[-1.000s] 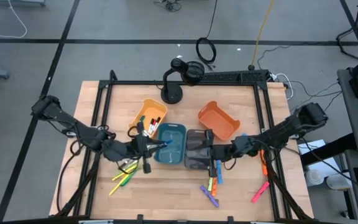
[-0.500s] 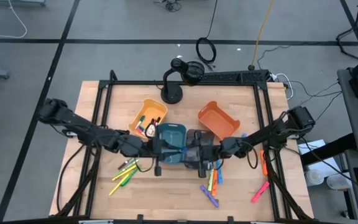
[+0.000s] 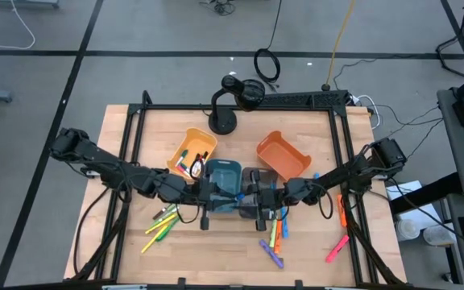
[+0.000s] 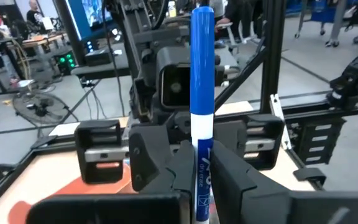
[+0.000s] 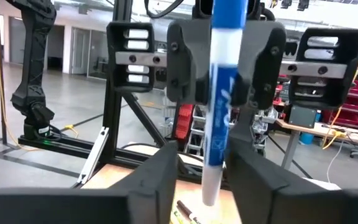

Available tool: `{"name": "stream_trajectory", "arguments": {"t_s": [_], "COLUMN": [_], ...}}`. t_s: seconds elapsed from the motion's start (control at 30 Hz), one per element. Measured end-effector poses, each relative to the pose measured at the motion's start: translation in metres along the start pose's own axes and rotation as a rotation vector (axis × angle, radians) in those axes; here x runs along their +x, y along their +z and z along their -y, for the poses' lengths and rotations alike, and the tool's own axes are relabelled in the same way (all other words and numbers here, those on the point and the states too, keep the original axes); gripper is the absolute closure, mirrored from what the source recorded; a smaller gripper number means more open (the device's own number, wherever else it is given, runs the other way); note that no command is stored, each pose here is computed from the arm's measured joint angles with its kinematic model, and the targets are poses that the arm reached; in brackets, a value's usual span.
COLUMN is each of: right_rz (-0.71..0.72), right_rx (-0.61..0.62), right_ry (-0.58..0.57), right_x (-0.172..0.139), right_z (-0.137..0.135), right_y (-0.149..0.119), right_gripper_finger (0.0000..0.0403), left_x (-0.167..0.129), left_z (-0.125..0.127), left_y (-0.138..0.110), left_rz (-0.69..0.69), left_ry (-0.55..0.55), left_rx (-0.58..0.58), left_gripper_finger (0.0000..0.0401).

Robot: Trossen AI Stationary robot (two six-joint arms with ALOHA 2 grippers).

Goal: Pick & Place Markers
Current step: Put the blue marker into the black bin

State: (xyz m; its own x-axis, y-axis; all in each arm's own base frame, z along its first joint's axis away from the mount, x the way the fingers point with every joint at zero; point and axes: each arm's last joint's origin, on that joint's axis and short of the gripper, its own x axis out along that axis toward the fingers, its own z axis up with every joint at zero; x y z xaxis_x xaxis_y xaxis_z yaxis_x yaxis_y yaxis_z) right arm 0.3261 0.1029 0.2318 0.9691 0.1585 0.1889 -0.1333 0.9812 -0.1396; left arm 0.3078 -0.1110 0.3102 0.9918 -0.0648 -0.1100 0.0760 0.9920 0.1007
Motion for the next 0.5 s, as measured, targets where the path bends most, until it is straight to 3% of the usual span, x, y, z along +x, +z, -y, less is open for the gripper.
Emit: {"name": "stream_trajectory", "arguments": {"t_s": [0.23,0.43,0.5], "right_rz": [-0.002,-0.023,-0.026], "right_rx": [-0.001,-0.024,-0.021], "right_ry": [0.021,0.027,0.025], "right_x": [0.0001,-0.0002,-0.0004], "right_z": [0.0008,0.0002,0.0003], "right_y": [-0.0008,-0.0033,-0.0029], "right_gripper_finger": [0.0376,0.0382,0.0382], "left_x": [0.0054,0.0101,0.0102], "left_z": [-0.0023,-0.0005,-0.0007], "left_y": [-0.0039,-0.0094,-0.0094], "left_rz": [-0.007,-0.025,-0.024], "left_ry": [-0.033,-0.042,-0.039], "left_rx": [-0.024,-0.017,-0.021], "left_gripper_finger": [0.0373,0.0371,0.0351]}}
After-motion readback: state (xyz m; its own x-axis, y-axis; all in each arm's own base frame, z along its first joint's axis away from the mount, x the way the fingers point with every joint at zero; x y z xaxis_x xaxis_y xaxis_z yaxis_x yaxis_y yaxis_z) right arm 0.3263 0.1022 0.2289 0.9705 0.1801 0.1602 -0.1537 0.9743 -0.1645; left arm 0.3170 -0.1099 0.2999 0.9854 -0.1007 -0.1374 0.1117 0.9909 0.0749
